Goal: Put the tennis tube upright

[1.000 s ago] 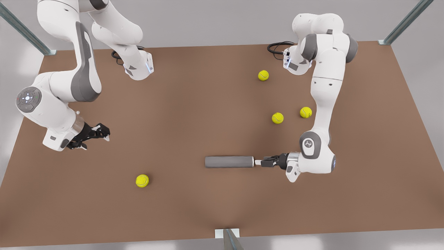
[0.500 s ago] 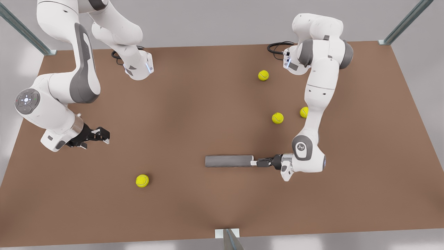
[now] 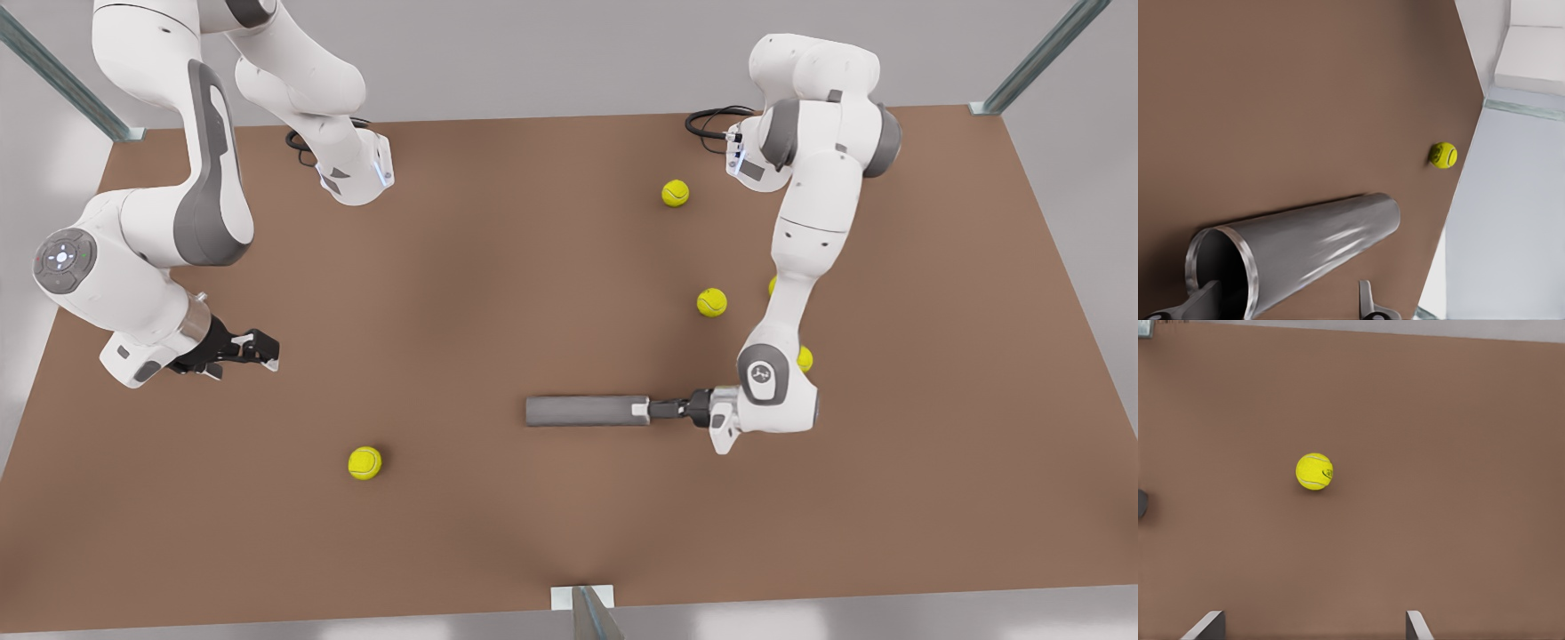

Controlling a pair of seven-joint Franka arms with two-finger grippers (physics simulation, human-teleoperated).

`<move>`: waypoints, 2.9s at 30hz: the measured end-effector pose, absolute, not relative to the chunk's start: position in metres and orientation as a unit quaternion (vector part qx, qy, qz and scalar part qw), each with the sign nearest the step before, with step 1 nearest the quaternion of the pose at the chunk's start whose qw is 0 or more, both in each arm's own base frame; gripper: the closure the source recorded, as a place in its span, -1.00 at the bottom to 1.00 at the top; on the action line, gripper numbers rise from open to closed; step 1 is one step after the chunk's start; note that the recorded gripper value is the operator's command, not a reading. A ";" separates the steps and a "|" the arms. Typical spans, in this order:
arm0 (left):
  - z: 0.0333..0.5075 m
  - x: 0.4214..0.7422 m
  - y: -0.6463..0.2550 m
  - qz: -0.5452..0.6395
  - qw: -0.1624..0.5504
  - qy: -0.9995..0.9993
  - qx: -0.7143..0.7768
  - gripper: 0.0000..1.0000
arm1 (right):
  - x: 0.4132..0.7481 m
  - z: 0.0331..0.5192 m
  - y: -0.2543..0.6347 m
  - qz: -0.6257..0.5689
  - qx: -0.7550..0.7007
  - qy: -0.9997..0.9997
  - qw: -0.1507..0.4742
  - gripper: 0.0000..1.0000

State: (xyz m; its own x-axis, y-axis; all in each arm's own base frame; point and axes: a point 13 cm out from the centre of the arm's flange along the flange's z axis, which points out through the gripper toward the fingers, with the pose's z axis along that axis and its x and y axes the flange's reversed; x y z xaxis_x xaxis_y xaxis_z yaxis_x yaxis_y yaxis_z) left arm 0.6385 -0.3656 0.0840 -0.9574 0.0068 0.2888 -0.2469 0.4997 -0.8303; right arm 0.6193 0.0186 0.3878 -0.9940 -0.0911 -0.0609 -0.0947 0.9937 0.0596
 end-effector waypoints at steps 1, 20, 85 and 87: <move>0.081 0.637 -0.366 0.496 0.128 -0.856 0.069 -1.00 | 0.619 0.388 0.019 0.032 -0.045 0.998 0.029 -1.00; 0.080 0.638 -0.389 0.545 0.100 -0.830 0.070 -1.00 | 0.620 0.385 0.018 0.033 -0.028 0.999 0.027 -1.00; 0.294 0.624 -0.224 0.015 0.020 -0.998 -0.063 0.57 | 0.620 0.385 0.023 0.035 -0.024 0.999 0.022 -1.00; 0.287 0.624 -0.221 0.006 0.024 -0.998 -0.050 0.57 | 0.620 0.385 0.024 0.035 -0.025 0.999 0.022 -1.00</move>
State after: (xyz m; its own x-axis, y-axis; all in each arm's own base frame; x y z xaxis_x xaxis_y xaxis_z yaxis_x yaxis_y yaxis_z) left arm 0.6245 -0.2215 0.2871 -0.9938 0.1010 0.0465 0.1004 0.9948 -0.0149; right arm 0.6202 0.0243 0.3849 -0.9978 -0.0491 -0.0452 -0.0521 0.9962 0.0696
